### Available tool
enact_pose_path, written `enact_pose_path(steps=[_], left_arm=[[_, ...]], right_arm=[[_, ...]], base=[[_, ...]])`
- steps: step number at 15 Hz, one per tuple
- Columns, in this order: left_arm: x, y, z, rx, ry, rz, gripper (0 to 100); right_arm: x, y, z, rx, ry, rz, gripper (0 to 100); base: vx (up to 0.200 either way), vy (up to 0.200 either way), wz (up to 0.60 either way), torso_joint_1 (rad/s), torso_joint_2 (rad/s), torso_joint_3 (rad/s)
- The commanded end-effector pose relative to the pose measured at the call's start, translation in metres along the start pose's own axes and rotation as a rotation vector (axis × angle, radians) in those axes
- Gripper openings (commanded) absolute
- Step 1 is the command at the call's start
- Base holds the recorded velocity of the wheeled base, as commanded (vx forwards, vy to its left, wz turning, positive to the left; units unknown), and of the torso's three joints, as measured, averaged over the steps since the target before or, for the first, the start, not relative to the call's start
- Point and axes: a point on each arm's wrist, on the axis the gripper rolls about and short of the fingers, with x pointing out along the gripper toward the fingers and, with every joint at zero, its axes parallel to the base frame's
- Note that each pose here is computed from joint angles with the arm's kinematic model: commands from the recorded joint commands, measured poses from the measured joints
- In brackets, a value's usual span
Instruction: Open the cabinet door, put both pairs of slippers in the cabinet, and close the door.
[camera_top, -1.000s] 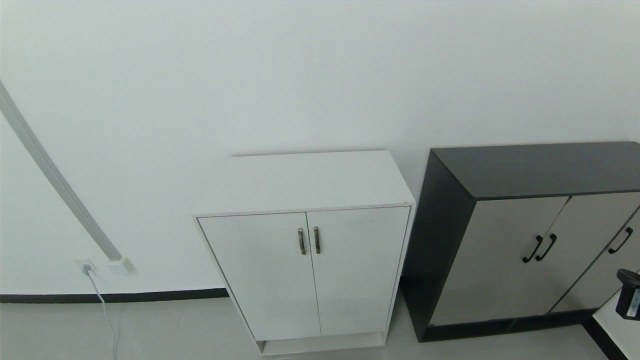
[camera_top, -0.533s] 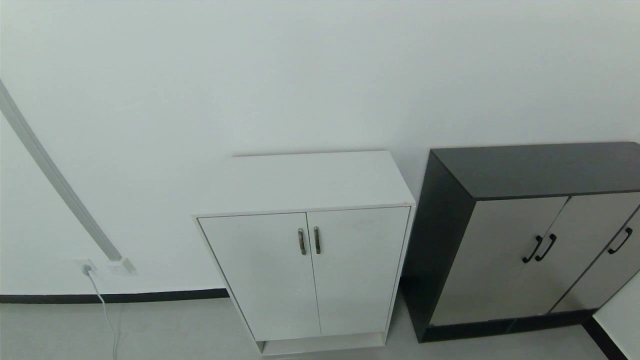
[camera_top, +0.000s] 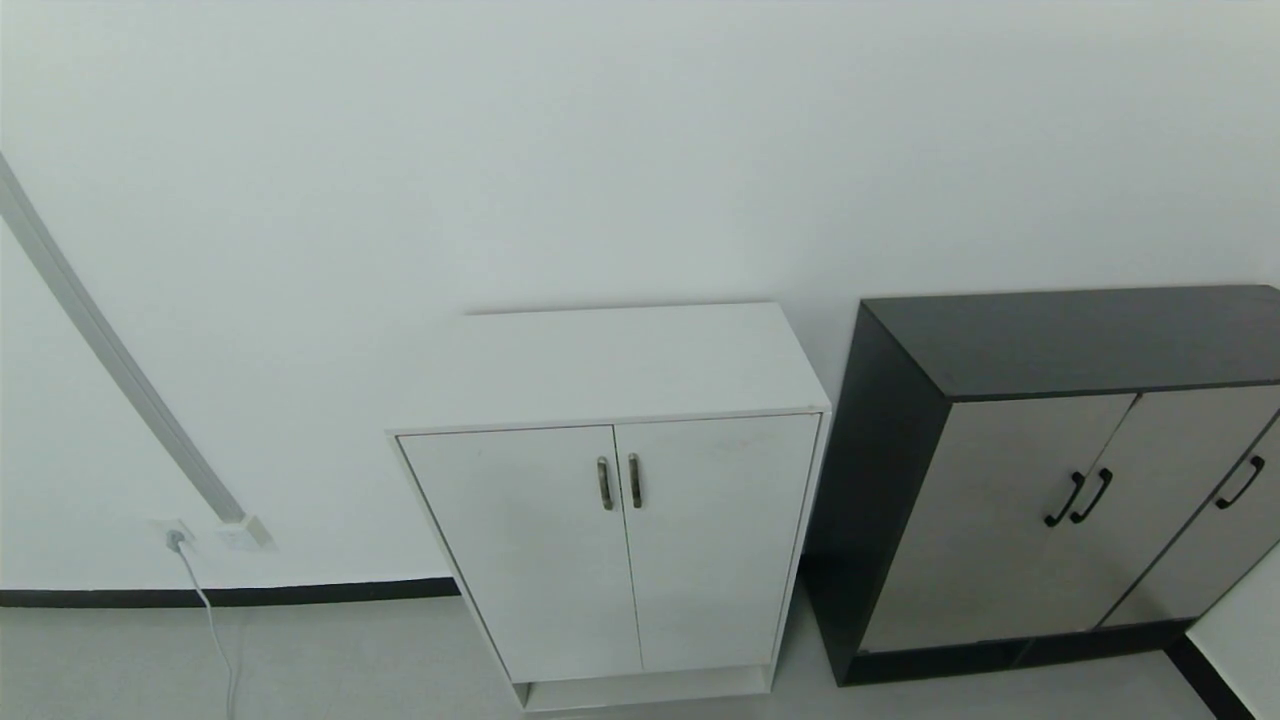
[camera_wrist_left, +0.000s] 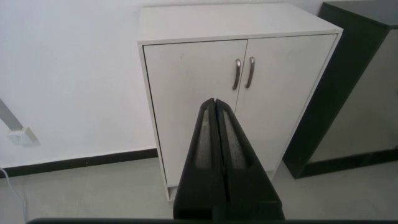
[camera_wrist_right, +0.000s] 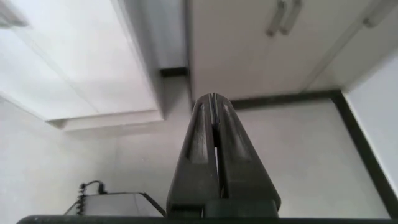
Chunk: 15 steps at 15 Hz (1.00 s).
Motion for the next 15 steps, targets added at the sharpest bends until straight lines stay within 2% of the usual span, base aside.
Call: enact_pose_path(steps=[1,4,7,11,15], left_arm=[[0.000,0.000,0.000,0.000,0.001,0.001,0],[0.000,0.000,0.000,0.000,0.001,0.001,0],[0.000,0.000,0.000,0.000,0.001,0.001,0],[0.000,0.000,0.000,0.000,0.001,0.002,0],[0.000,0.000,0.000,-0.001,0.001,0.001,0]], right_arm=[[-0.004,0.001,-0.015,-0.004,-0.043,0.003,0],[-0.005,0.001,-0.022,0.023,-0.069,0.010,0],[-0.013,0.002,-0.025,0.021,-0.175,0.006,0],[-0.022,0.001,-0.030,0.002,-0.311,0.064,0],[-0.026,0.001,-0.033,-0.004,-0.374,0.095,0]], base=[[0.000,0.000,0.00,0.000,0.00,0.000],[0.000,0.000,0.00,0.000,0.00,0.000],[0.000,0.000,0.00,0.000,0.00,0.000],[0.000,0.000,0.00,0.000,0.00,0.000],[0.000,0.000,0.00,0.000,0.00,0.000]])
